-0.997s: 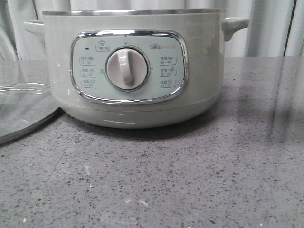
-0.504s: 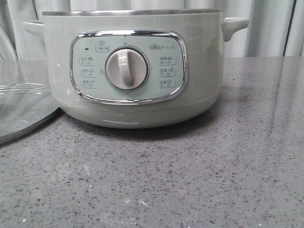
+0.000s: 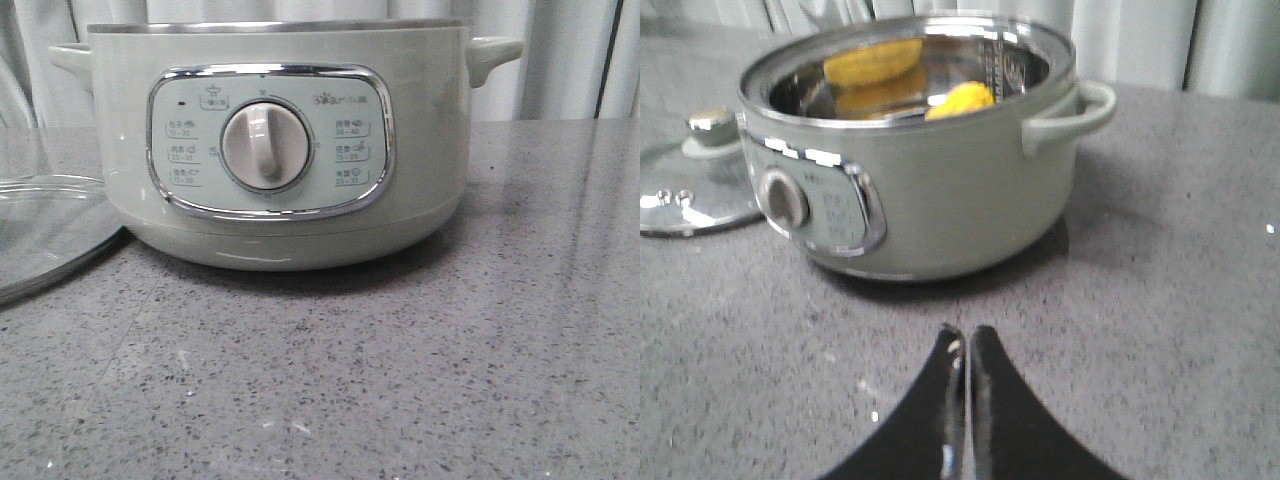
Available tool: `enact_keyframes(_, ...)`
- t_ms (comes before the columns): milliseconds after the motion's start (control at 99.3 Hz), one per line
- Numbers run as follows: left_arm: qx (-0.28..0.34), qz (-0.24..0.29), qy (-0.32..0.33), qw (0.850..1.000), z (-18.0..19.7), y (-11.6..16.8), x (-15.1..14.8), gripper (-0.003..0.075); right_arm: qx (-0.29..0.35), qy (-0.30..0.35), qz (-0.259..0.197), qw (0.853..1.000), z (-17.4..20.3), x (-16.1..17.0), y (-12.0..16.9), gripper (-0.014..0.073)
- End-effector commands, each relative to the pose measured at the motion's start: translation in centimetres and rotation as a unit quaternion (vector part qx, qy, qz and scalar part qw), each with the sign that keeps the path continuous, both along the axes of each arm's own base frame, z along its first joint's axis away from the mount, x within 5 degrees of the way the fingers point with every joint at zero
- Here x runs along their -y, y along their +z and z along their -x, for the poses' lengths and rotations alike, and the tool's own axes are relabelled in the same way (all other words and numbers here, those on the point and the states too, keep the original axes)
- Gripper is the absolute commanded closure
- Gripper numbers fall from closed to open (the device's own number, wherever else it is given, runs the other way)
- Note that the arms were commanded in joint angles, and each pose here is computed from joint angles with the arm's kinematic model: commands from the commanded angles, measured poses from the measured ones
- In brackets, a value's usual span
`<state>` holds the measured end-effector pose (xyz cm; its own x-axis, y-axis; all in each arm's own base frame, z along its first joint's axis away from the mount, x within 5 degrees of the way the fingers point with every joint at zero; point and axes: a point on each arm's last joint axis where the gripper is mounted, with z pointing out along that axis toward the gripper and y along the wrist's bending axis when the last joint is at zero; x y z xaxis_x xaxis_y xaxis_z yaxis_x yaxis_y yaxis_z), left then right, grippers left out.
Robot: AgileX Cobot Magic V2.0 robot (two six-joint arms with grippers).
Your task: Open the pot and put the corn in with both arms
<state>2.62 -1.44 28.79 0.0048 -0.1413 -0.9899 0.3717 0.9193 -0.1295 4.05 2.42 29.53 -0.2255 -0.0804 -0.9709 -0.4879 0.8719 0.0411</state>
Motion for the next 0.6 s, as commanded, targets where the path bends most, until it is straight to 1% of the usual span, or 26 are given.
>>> enact_keyframes(0, 0.036, 0.022, 0.000, 0.999, 0.2, 1.4, -0.1, 0.0741, 0.024, -0.001, -0.002, 1.000, 0.0, 0.0, 1.0, 0.0665)
enact_keyframes(352, 0.034, 0.027, -0.001, 0.999, 0.1, 1.2, -0.1, 0.0741, 0.022, 0.000, -0.001, 1.000, 0.0, 0.1, 0.9, 0.0665)
enact_keyframes(524, 0.003, 0.020, -0.002, 1.000, -0.7, -0.9, 0.2, 0.0741, 0.022, 0.000, -0.001, 1.000, 0.0, 0.1, 0.9, 0.0665)
enact_keyframes(594, 0.006, 0.023, 0.006, 1.000, -1.1, -1.8, 0.2, 0.0741, 0.022, 0.000, -0.001, 1.000, 0.0, 0.1, 0.9, 0.0665)
